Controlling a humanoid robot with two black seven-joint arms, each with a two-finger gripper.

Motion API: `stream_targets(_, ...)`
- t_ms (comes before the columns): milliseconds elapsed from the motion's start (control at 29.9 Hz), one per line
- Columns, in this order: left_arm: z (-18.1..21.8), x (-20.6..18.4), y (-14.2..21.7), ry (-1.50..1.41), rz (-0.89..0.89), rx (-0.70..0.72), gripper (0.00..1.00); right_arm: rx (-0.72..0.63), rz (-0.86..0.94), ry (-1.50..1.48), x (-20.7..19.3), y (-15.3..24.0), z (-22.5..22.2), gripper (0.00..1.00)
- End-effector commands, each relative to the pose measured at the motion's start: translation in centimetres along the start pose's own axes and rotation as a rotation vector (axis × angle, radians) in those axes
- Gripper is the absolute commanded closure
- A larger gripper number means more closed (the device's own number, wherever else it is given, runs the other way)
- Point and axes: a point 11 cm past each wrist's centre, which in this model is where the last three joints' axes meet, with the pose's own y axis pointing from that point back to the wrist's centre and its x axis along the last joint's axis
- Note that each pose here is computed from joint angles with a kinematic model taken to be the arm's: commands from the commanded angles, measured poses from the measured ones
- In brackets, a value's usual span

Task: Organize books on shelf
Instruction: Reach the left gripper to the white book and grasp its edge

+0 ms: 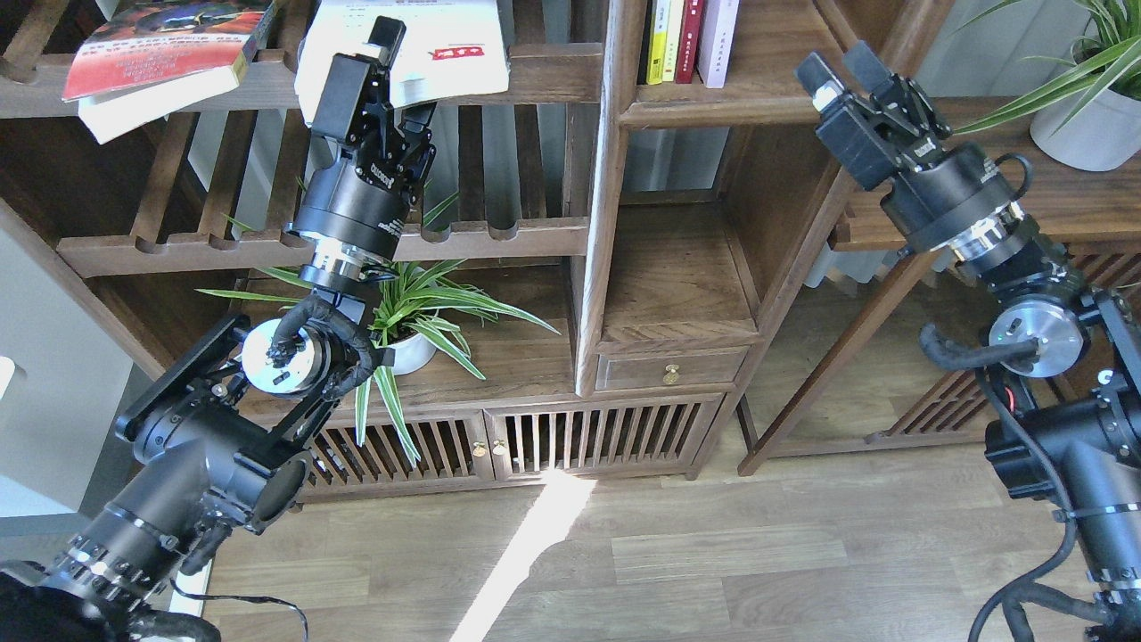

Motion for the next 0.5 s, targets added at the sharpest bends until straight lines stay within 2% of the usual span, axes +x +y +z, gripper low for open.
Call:
stream_targets(0, 0.1, 0.5, 0.0, -0.006, 0.047, -0.003, 0.03, -0.001, -0.001, 0.0, 0.0, 0.0, 0.0, 0.0)
stream_targets(468, 0.7, 2.8, 0.3, -0.035, 0.256, -0.035, 0.03, 0.001, -0.003, -0.005, -0.1, -0.1, 0.1, 0.0)
